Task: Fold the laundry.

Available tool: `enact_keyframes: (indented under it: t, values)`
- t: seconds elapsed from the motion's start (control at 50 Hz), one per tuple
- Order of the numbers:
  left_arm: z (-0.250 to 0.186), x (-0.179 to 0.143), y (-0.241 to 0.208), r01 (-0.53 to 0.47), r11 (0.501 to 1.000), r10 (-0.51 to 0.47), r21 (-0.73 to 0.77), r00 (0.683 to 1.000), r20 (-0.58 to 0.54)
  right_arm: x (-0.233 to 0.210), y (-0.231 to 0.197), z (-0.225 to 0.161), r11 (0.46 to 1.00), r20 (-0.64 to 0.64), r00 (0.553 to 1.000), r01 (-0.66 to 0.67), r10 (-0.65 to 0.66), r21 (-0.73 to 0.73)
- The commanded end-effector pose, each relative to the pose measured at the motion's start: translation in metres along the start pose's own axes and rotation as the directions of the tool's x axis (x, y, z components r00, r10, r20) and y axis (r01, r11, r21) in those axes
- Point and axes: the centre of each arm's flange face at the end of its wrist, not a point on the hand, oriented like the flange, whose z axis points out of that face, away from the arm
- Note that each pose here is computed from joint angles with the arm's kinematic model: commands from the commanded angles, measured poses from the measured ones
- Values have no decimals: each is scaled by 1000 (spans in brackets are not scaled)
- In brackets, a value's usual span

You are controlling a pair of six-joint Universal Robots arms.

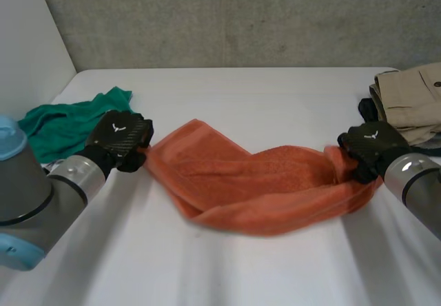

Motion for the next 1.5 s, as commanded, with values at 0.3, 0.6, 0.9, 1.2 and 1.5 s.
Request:
enact_keyframes:
  t: [0.3, 0.6, 0.9, 1.2, 1.5]
  values:
    - [48, -122, -202, -231, 691, -179, 685, 863, 472, 110, -147, 28, 494, -156, 888, -89, 433, 865]
    - [24, -27, -10, 69, 997, -72, 21, 964, 256, 19, 15, 63, 891, 62, 899, -437, 433, 122]
    - [-12, -7, -18, 18, 1000, -21, 19, 981, 194, 61, 25, 33, 994, -125, 987, -105, 101, -29]
    - [-16, -6, -25, 11, 999, -19, 41, 981, 191, -4, -39, 3, 968, 8, 971, 239, -241, 81]
    - [-14, -9, -34, 3, 997, -17, 72, 981, 194, -38, -43, 76, 997, 189, 979, -62, 71, -51]
